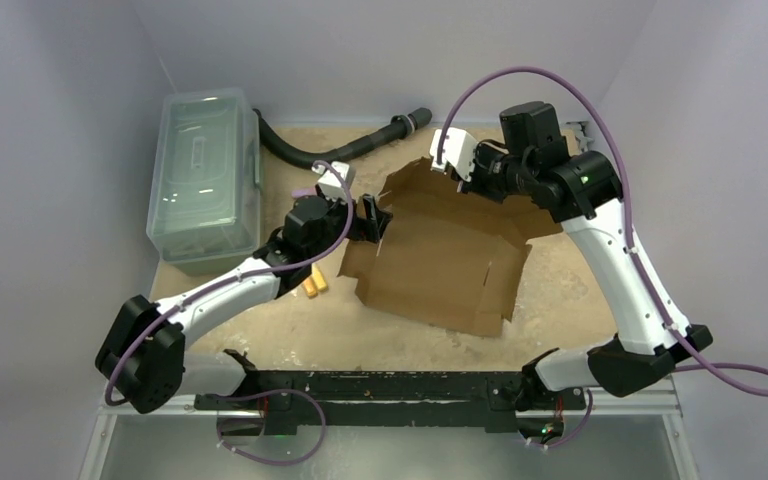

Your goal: Fold the paper box

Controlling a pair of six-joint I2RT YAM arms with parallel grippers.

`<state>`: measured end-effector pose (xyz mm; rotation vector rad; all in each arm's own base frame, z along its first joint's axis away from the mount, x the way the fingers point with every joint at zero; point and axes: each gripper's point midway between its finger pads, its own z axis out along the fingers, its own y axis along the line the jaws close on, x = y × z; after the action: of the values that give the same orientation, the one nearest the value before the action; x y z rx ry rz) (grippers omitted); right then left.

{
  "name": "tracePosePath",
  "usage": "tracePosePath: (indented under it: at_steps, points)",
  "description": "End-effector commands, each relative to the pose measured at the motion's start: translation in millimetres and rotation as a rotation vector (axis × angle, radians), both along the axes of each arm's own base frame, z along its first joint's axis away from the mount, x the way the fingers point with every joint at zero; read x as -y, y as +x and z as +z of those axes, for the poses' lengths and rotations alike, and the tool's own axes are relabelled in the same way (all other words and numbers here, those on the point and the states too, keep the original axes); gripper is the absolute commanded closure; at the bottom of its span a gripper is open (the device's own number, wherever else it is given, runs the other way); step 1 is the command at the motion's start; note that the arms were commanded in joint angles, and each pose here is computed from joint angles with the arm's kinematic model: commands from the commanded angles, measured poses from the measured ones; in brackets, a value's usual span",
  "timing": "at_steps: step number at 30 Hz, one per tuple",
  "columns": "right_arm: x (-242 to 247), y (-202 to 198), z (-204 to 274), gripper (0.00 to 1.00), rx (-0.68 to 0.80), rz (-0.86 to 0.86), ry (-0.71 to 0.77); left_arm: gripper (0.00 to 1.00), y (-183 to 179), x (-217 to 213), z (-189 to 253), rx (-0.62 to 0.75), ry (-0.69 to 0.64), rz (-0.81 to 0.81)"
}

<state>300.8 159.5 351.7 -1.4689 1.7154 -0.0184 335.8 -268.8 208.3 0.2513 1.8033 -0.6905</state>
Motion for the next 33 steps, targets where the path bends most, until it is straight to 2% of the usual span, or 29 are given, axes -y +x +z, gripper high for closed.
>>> tracePosePath:
  at_steps: [1, 7, 15, 19, 21, 23, 29, 30, 33]
  points:
    - [2, 8, 27, 1.0, 0.115, -0.034, 0.046, 0.14, -6, -2, 36, -0.013, -0.092, 0.011]
    - [1, 9, 29, 1.0, 0.124, -0.031, 0.052, 0.12, -2, -22, 22, -0.11, -0.073, 0.028]
    - [-1, 12, 30, 1.0, 0.126, -0.024, 0.042, 0.23, 14, -15, 2, -0.151, 0.016, -0.023]
    - [1, 14, 30, 1.0, 0.13, -0.03, 0.033, 0.29, 18, -15, 7, -0.149, 0.028, -0.024]
    - [1, 15, 30, 1.0, 0.134, -0.033, 0.03, 0.42, 19, -16, 6, -0.149, 0.034, -0.018]
    - [2, 17, 31, 1.0, 0.139, -0.036, 0.028, 0.5, 20, -17, 1, -0.161, 0.053, -0.015]
    - [0, 24, 54, 1.0, 0.191, -0.028, 0.029, 0.97, 34, -18, -3, -0.135, 0.101, 0.006]
    - [-2, 26, 60, 1.0, 0.198, -0.022, 0.03, 1.0, 40, -19, -2, -0.116, 0.11, 0.018]
    - [-7, 31, 75, 1.0, 0.225, -0.001, 0.036, 1.0, 58, -18, 16, -0.022, 0.099, 0.055]
